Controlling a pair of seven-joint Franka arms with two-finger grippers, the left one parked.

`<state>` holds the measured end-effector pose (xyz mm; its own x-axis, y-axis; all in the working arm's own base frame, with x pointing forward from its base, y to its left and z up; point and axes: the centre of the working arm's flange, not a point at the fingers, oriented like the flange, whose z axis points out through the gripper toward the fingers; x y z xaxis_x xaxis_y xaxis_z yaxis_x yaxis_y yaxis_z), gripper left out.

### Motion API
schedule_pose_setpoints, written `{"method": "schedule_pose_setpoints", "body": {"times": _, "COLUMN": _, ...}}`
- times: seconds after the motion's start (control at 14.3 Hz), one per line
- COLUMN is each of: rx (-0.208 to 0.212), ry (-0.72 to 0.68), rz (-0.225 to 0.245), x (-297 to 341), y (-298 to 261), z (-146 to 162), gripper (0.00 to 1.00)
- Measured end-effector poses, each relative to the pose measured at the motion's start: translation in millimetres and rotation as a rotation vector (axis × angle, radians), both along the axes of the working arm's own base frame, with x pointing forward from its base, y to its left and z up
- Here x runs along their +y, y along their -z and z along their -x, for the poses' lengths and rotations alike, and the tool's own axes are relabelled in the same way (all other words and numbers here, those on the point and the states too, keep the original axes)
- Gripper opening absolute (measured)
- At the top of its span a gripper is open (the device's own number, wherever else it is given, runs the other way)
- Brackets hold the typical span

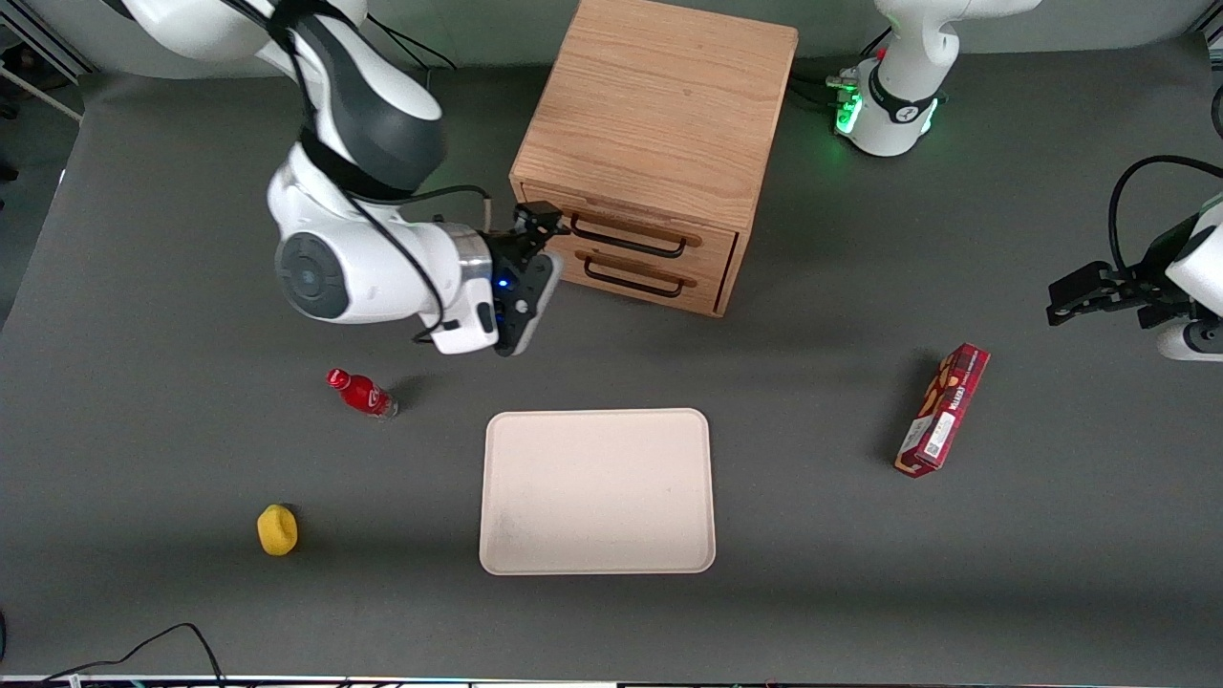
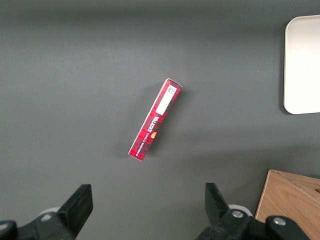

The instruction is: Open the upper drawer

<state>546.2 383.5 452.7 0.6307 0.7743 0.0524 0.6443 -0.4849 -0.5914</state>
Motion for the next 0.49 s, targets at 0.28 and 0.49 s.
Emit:
{"method": "schedule_pose_setpoints", "body": {"times": 0.28, "rx": -0.042, "ry": -0.018, "rz": -0.009, "x": 37, "y": 23, "z": 8, "gripper": 1.0}}
{"method": "schedule_pose_setpoints", "body": {"times": 0.49, "rx": -0.052, "ry": -0.024, "rz": 0.033, "x": 64, "y": 40, "z": 22, "gripper": 1.0}}
